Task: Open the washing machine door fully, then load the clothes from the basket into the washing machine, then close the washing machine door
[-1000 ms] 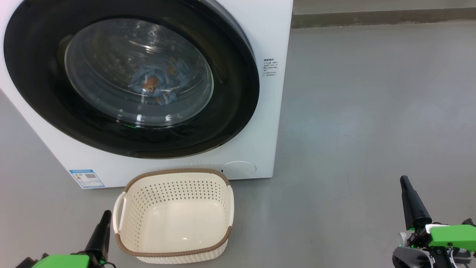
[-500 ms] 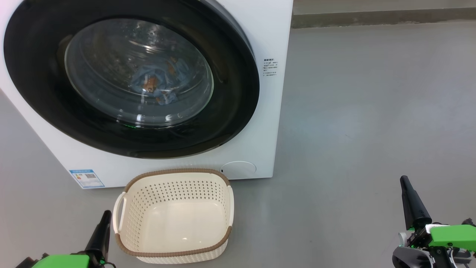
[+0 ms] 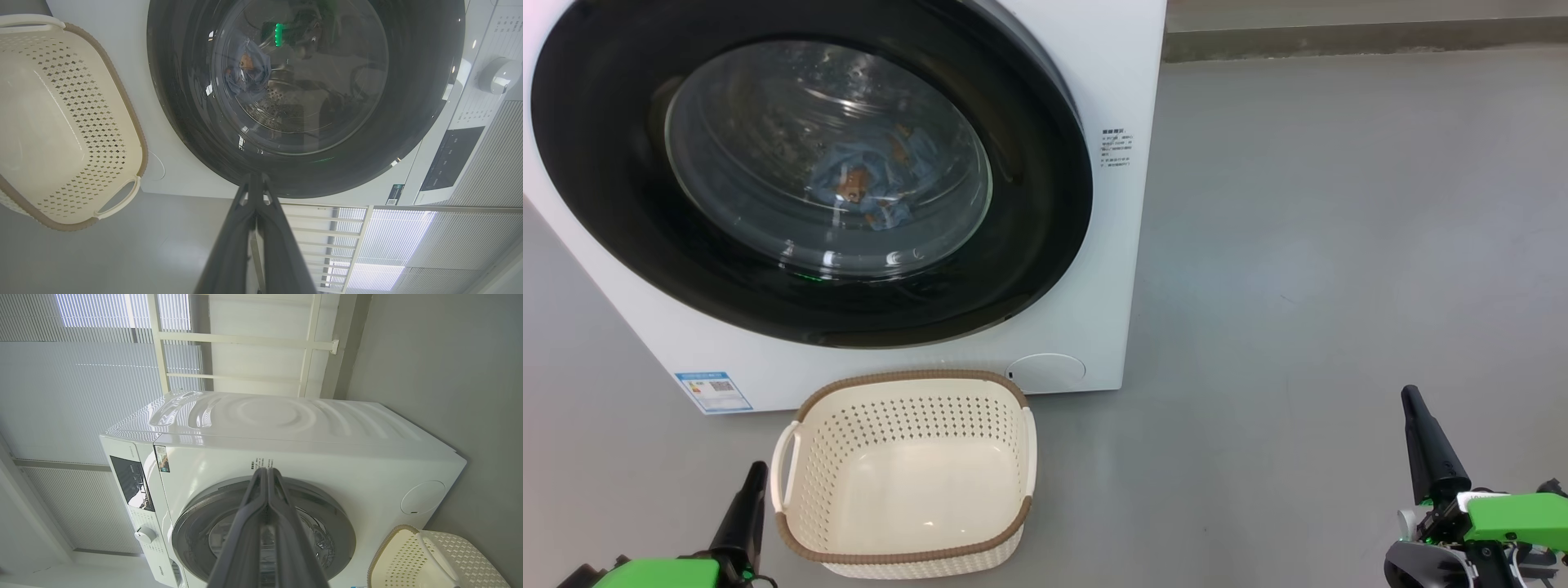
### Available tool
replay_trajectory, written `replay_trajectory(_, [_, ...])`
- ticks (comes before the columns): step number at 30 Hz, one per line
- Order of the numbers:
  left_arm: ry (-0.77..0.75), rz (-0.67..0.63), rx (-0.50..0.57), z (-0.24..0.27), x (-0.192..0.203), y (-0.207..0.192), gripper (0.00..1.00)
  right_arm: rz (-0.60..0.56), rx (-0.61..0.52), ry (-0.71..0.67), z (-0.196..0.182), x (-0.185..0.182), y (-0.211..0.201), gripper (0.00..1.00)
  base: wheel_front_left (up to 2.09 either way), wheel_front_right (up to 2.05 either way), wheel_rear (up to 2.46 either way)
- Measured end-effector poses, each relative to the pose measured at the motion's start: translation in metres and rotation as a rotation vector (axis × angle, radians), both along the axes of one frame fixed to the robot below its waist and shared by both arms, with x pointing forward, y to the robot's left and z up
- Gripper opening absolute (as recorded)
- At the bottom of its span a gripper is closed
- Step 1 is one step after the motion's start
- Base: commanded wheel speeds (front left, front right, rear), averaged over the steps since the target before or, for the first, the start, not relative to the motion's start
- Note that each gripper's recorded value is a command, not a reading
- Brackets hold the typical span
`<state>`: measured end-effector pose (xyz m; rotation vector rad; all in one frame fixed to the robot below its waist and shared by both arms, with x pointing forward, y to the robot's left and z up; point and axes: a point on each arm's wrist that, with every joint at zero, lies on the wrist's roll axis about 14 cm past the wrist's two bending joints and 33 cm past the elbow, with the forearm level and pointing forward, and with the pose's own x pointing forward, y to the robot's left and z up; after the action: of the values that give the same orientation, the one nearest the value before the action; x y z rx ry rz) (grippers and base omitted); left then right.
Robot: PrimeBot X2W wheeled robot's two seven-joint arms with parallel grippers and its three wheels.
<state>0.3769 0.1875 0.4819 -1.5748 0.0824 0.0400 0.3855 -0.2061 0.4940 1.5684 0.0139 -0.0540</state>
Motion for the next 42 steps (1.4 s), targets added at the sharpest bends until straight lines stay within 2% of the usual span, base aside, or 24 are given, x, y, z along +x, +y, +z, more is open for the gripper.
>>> replay_trajectory(42, [0.0, 0.001, 0.0, 0.0, 0.0, 0.0003, 0.0, 0.0, 0.0, 0.0, 0.0, 0.0, 0.0, 0.0, 0.0, 0.0, 0.0])
